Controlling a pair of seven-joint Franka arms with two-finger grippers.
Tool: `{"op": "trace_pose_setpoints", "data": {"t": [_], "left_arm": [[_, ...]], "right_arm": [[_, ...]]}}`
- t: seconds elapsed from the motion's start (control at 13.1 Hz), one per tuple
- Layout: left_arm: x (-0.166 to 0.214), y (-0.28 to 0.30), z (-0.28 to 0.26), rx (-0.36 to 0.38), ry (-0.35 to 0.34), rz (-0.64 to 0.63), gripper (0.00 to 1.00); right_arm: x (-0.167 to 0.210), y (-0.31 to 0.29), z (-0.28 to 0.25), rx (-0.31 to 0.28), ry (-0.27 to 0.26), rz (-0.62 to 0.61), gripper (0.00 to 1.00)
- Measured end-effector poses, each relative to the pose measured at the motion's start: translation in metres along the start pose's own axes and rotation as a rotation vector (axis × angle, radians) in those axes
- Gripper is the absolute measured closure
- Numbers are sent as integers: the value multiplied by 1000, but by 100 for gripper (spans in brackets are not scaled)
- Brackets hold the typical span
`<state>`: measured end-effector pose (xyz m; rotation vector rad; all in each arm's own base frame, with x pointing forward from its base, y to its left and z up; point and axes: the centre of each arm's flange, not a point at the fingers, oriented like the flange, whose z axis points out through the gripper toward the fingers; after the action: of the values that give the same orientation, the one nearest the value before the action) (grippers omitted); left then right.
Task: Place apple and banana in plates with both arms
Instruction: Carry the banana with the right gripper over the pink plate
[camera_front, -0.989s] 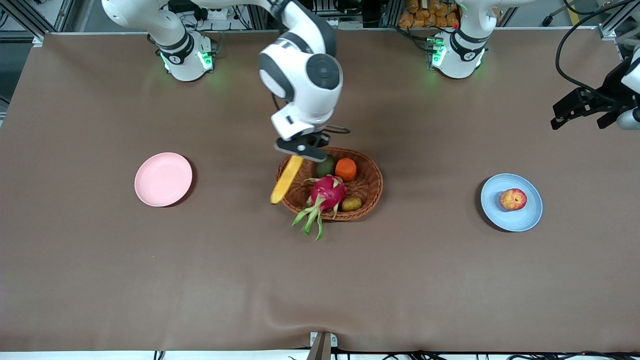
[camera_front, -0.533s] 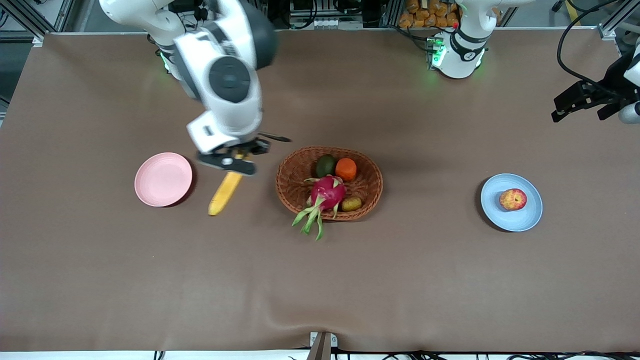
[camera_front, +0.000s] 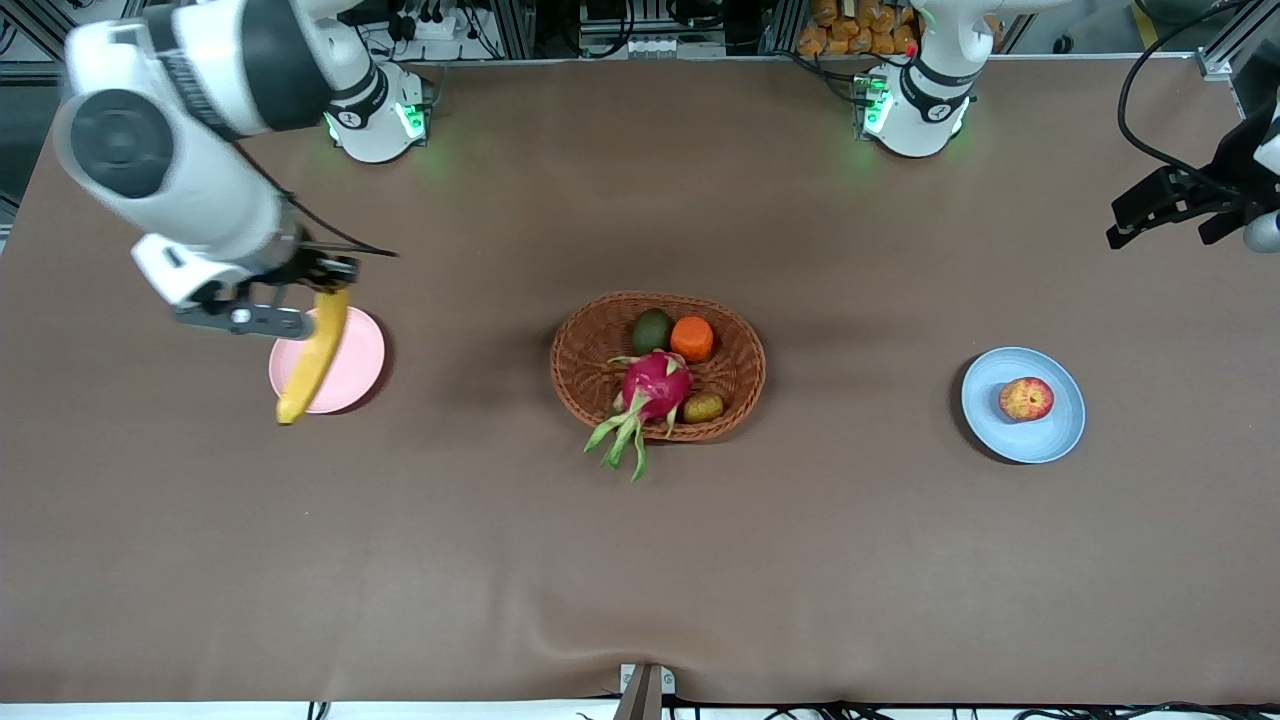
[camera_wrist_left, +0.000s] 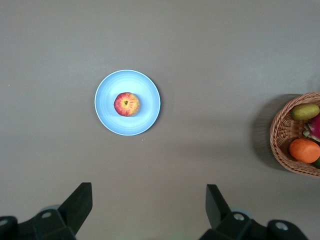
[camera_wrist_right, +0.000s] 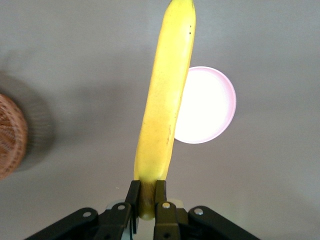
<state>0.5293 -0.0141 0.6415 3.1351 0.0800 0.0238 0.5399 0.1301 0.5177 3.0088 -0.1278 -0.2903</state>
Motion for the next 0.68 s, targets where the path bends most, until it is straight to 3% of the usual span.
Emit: {"op": "trace_pose_setpoints", "data": {"t": [0.23, 0.68], "left_arm": [[3, 0, 3, 0, -5, 0, 0], [3, 5, 2, 0, -4, 8, 0]], "right_arm": [[-9, 54, 30, 28, -11, -40, 85], [-21, 94, 134, 51, -48, -38, 85]]}}
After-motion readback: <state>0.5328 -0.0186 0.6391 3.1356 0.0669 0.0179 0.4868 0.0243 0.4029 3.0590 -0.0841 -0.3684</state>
